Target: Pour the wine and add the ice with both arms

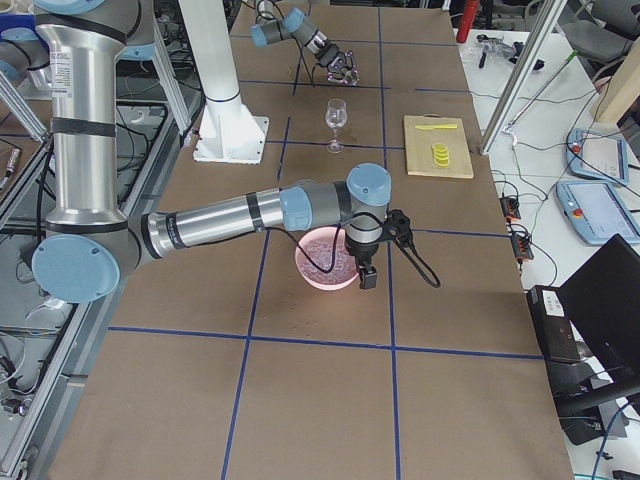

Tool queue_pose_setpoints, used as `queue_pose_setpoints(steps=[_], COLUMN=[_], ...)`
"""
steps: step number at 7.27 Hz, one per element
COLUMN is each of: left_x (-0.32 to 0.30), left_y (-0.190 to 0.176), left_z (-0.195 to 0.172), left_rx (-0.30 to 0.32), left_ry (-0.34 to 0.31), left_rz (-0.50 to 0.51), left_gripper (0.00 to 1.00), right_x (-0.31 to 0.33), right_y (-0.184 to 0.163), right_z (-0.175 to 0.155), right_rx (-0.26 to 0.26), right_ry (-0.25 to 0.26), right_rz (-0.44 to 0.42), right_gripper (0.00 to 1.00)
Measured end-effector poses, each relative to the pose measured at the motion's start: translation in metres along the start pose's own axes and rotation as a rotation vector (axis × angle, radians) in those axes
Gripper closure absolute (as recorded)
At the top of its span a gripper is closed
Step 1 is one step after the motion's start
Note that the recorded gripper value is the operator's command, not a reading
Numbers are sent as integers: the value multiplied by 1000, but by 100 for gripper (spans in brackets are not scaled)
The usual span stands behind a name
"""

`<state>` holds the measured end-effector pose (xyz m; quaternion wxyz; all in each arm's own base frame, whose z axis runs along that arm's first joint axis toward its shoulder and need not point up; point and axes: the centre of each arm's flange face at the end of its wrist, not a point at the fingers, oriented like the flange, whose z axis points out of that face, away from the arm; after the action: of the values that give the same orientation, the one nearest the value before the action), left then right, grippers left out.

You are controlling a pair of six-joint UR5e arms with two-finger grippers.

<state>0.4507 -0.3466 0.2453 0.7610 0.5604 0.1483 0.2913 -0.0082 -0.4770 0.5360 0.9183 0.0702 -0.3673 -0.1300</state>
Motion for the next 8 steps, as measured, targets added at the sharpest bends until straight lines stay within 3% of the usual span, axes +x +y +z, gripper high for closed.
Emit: queue_pose_setpoints(steps=[1, 3, 5, 8], left_x=[-6, -16, -19, -18], left_y=[38, 98, 150, 228], left_z=[-1, -3, -8, -28], left_rx=[18, -2, -23, 60], left_ry=[3, -9, -85, -149], left_rz=[-128, -361, -590, -960], left_gripper=[100, 100, 100, 100], right_x=[0, -2, -4, -4], right_y=[0, -1, -5, -6], right_z=[0, -2, -4, -5], right_rx=[1, 4, 10, 13], right_ry=[0, 1, 2, 2], right_rz=[-1, -4, -10, -11], right_gripper=[0, 0, 0, 0])
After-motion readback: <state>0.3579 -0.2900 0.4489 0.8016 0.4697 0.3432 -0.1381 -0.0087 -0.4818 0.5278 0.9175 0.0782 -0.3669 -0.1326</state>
